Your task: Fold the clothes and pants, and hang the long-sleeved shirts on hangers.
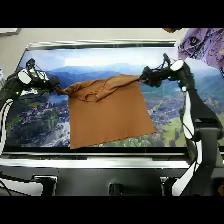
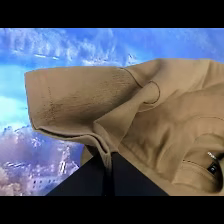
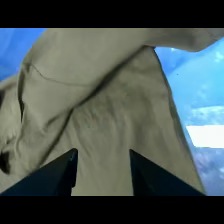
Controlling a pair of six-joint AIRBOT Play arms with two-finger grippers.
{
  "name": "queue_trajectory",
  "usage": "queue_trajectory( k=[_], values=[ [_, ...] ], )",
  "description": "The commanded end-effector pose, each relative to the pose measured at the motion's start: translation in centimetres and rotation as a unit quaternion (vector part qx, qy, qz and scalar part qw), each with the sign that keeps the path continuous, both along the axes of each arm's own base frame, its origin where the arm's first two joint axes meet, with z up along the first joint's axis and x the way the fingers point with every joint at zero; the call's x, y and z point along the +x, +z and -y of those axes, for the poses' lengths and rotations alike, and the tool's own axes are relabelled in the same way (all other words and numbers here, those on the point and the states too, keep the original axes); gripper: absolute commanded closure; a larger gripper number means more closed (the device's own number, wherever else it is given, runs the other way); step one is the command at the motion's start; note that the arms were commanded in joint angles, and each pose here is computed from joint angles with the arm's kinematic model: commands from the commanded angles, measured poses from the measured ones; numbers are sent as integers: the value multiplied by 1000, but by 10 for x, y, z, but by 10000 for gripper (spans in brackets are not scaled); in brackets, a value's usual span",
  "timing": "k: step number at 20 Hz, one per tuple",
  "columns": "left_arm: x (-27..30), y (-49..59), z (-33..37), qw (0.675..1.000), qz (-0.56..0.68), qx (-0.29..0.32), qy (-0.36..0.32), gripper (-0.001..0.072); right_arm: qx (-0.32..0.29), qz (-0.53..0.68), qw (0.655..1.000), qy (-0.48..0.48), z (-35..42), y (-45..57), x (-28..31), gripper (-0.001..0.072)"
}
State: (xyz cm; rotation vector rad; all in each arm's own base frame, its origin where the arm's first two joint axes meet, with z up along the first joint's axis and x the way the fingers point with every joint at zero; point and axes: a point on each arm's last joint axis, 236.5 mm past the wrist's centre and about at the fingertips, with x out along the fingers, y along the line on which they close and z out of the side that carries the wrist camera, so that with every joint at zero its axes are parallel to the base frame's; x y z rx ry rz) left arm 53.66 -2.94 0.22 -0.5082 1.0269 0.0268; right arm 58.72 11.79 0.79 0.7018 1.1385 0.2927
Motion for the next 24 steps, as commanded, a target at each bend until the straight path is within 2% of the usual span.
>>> queue_trajectory(
  k=[1,2,3,4,5,7,12,16,21,22,23,24],
  values=[
    [-3,5,-4,1000,-3,-4,3,691,-65,8,994,92,45,28,-41,314],
    [-5,8,-7,1000,-4,-4,4,691,-112,-10,987,118,74,29,-62,312],
    [-8,9,-8,1000,-8,-4,4,691,-138,-44,981,126,100,26,-82,279],
    [-11,9,-8,1000,-14,-5,3,691,-94,-58,989,98,110,32,-93,249],
    [-15,7,-8,1000,-22,-6,1,691,-64,-77,990,102,116,28,-110,181],
    [-21,4,-6,999,-36,-7,-4,691,-18,-131,987,91,123,8,-150,181],
    [-27,1,-4,999,-50,-9,-8,691,25,-213,971,100,99,-61,-235,181],
    [-29,0,-4,998,-54,-9,-9,691,53,-243,963,105,77,-89,-265,181],
    [-29,1,-4,998,-54,-9,-9,691,39,-240,962,124,52,-106,-271,183],
    [-29,1,-4,998,-54,-9,-9,690,33,-238,962,129,46,-110,-271,210],
    [-29,1,-4,998,-54,-9,-9,690,26,-233,963,133,40,-112,-269,348],
    [-29,0,-4,998,-54,-9,-9,691,22,-226,964,135,37,-113,-266,562]
  ],
)
